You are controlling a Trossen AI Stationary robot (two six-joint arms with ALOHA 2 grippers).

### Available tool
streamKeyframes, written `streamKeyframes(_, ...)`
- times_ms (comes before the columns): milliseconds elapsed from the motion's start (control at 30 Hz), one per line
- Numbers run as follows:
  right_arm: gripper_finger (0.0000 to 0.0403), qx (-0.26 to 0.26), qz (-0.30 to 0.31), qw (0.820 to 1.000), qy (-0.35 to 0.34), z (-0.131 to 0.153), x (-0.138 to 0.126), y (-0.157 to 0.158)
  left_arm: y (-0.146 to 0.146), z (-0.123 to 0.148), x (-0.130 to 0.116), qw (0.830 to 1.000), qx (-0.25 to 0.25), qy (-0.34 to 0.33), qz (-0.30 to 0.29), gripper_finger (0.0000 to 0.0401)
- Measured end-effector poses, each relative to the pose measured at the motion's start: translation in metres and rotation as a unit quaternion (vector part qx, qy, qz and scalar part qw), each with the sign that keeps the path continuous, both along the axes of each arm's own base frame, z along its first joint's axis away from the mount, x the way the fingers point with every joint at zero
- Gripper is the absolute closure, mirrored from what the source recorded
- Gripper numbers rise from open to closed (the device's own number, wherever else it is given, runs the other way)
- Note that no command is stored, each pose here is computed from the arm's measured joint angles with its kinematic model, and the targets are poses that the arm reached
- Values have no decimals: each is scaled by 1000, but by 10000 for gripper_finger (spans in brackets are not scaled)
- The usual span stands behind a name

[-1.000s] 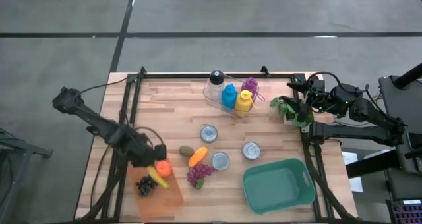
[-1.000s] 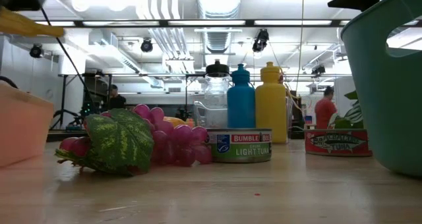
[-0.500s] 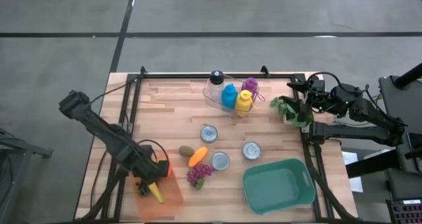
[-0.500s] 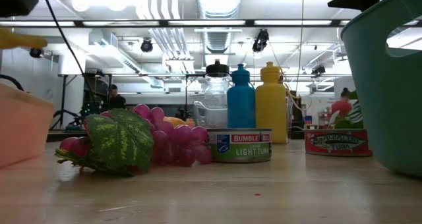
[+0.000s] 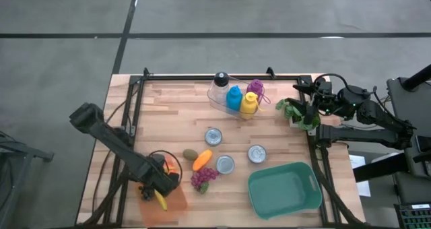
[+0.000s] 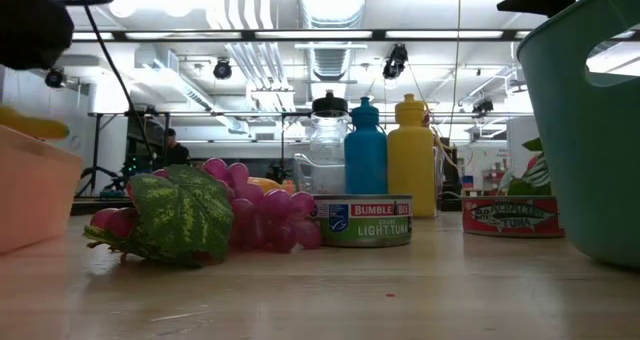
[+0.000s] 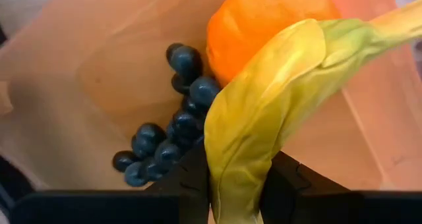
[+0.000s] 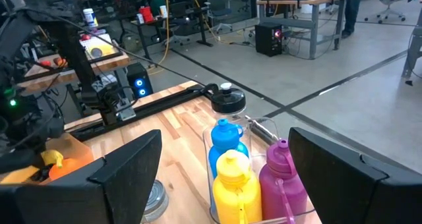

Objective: Pick & Place Food Item
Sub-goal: Put the banana into the orange bin

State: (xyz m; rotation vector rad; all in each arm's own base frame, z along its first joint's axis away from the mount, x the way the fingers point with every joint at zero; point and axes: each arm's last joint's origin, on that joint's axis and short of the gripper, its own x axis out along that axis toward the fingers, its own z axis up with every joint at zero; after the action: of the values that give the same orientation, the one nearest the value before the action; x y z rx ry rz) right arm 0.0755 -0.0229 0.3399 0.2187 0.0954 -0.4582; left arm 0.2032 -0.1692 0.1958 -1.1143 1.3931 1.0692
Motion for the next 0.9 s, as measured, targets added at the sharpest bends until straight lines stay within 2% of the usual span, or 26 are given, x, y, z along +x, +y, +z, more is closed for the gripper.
streamKeyframes(233,74,0,0,1000,0,0,0,0,-8,-16,8,1000,0,0,-1,311)
streamKeyframes(733,74,0,0,1000,0,0,0,0,-8,-16,8,1000,4,-1,-8,310)
streamKeyframes(900,74,0,0,1000,0,0,0,0,-9,-17,8,1000,3,-2,-8,294)
